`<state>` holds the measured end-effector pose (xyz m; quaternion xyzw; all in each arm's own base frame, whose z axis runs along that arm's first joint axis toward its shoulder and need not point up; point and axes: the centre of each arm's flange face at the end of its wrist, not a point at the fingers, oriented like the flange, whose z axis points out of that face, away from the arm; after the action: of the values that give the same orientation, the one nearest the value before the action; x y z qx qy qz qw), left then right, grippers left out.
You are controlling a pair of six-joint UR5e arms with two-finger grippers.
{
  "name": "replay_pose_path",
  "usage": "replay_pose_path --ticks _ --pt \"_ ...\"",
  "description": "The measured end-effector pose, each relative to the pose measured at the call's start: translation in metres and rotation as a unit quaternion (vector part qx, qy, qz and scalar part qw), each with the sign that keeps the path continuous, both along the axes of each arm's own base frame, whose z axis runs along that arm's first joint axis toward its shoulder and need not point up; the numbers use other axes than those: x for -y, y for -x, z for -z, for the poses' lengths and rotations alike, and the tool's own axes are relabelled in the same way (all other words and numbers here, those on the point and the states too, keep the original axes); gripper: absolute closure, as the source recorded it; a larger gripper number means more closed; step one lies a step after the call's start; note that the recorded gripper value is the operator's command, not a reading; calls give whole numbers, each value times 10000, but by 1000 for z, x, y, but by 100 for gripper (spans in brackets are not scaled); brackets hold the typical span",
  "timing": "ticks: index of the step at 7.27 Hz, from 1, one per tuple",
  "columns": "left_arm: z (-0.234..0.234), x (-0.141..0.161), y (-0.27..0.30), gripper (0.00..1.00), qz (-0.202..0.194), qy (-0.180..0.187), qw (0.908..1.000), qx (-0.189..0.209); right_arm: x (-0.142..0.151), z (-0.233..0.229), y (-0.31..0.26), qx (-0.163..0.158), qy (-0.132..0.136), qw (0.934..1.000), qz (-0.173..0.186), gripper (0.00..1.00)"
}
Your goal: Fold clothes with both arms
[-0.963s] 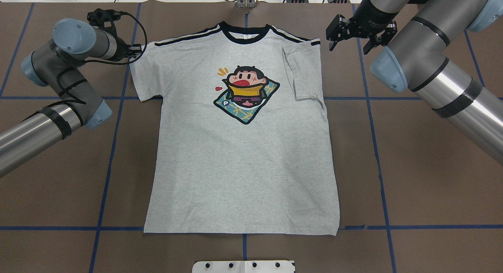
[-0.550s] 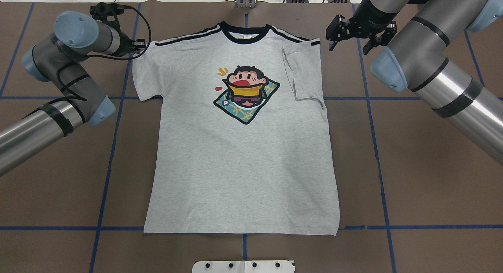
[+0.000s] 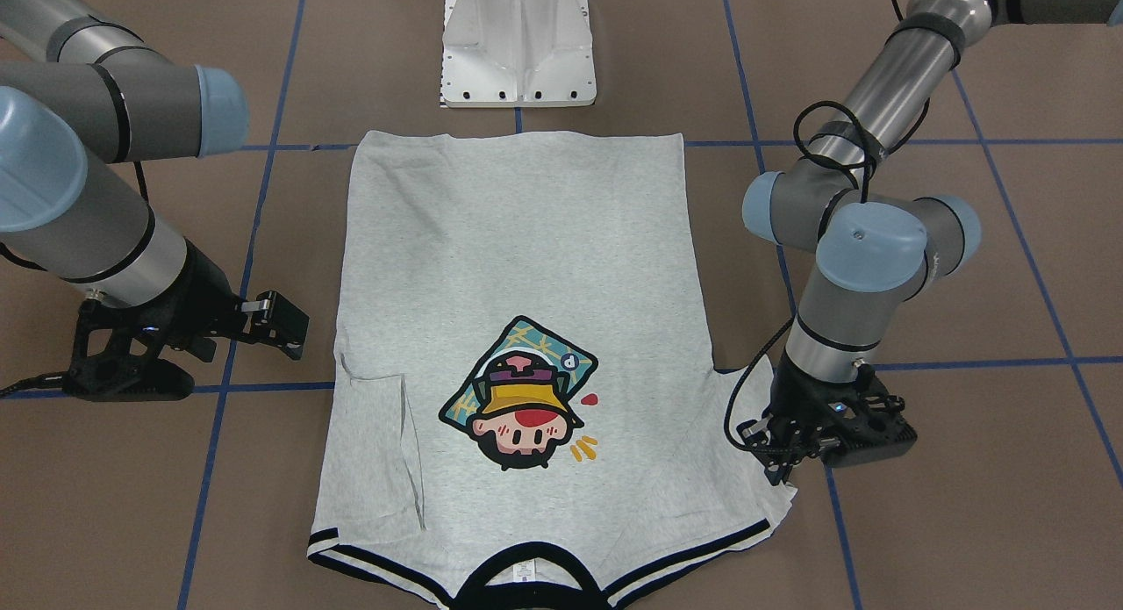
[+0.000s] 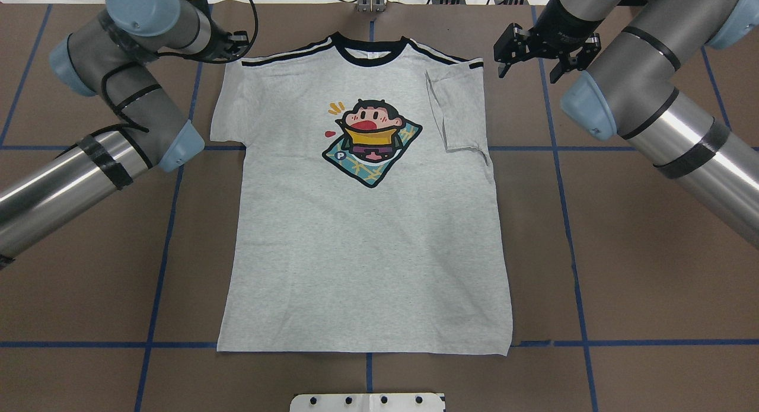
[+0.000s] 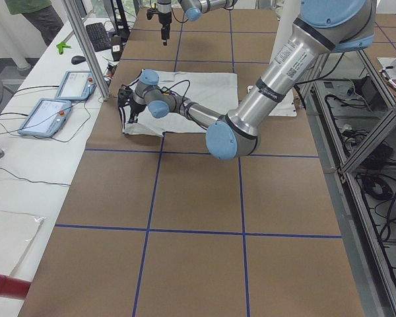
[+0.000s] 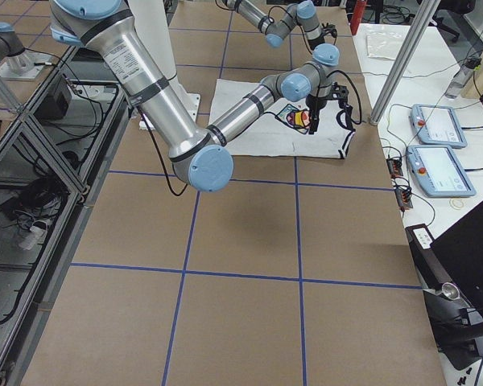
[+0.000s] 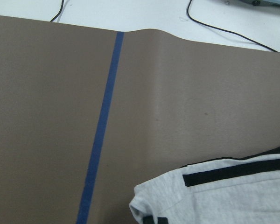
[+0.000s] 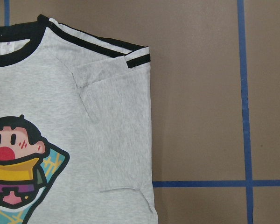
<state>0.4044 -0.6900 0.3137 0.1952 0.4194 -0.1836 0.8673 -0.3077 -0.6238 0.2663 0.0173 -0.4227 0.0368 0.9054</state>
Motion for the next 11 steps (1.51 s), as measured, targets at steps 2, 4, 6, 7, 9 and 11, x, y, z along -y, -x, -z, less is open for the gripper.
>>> replay_pose_path --ticks 2,4,6,7,9,11 --pt "37 14 -43 100 63 253 9996 -144 0 -1 -1 -7 -7 10000 -11 0" --pt "38 14 -89 100 -13 432 9990 -81 0 -3 -1 -28 -8 10000 -30 0" --pt "37 4 -111 9 -17 430 9990 -109 1 -7 -1 -59 3 10000 -43 0" --pt "38 1 -114 0 -11 386 9991 -171 1 -9 0 -68 8 10000 -41 0" --pt "45 4 -108 0 1 295 9992 -286 0 -10 2 -64 6 10000 -26 0" --pt "49 2 -77 0 -265 292 9976 -575 -8 -7 5 -20 -31 10000 18 0"
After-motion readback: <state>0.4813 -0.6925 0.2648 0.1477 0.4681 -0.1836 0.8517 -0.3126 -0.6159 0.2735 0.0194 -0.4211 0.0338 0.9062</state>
